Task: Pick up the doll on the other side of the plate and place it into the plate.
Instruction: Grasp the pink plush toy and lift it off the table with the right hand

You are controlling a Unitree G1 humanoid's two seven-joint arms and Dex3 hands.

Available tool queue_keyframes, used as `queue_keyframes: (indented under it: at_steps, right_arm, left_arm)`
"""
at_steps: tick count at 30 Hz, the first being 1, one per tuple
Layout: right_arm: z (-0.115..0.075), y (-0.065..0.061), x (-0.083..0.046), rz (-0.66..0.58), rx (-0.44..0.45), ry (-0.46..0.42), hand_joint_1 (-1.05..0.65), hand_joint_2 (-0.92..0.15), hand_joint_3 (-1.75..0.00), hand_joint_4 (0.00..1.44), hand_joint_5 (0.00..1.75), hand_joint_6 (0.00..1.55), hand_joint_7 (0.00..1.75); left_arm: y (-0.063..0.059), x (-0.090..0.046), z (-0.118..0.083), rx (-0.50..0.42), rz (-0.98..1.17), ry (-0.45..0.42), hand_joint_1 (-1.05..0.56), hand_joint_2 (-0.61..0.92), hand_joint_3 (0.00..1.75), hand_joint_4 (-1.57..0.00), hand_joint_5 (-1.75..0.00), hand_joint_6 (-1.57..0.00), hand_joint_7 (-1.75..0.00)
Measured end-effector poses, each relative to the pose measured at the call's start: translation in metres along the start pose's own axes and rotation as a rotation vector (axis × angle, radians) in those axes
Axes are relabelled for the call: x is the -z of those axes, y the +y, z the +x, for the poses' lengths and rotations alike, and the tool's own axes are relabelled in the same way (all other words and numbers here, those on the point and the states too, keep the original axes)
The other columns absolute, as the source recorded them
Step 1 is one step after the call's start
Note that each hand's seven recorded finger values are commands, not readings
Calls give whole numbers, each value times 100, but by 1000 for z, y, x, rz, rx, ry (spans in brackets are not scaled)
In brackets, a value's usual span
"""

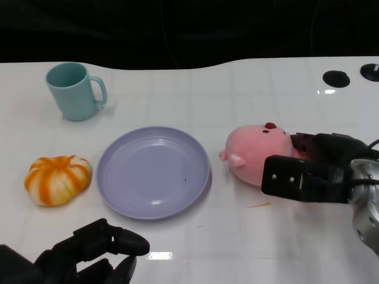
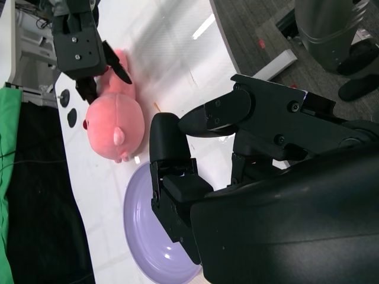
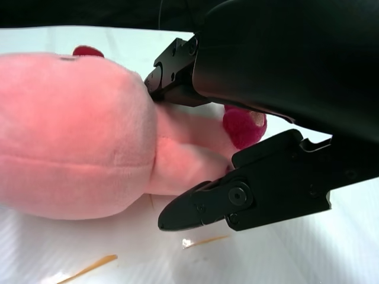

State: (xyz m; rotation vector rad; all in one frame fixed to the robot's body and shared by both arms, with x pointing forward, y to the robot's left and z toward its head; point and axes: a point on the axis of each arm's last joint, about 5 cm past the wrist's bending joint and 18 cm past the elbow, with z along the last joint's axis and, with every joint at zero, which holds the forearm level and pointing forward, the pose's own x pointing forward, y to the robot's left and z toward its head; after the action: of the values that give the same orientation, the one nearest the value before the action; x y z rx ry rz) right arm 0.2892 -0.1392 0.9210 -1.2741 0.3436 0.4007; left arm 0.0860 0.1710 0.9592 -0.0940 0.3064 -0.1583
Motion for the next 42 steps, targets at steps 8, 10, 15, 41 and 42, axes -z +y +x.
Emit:
queue_keyframes:
  at_steps: [8,10,15,41,42]
  right_arm:
    - [21,7,-5,-81,77,-18,-36,-92,-5,65,19,83,9]
    - [24,13,-2,-68,150,-50,-25,-92,-4,93,37,109,12]
    - [29,24,5,-54,268,-110,-18,-92,-14,84,170,95,109]
    - [17,21,8,185,538,-283,-20,-46,-115,90,175,72,175]
    - [16,20,8,202,555,-294,-19,-43,-120,91,175,74,175]
  left_arm:
    - [0,-1,-1,-3,8,-2,-23,85,63,-56,-173,-57,-126]
    - [-1,-1,-1,0,9,-2,-23,86,63,-55,-173,-57,-126]
    - [-3,-1,0,6,17,-1,-23,86,64,-56,-173,-57,-127]
    - [-7,3,5,5,12,12,-22,83,67,-56,-174,-56,-129]
    - [-7,4,4,2,13,15,-22,83,67,-56,-174,-56,-129]
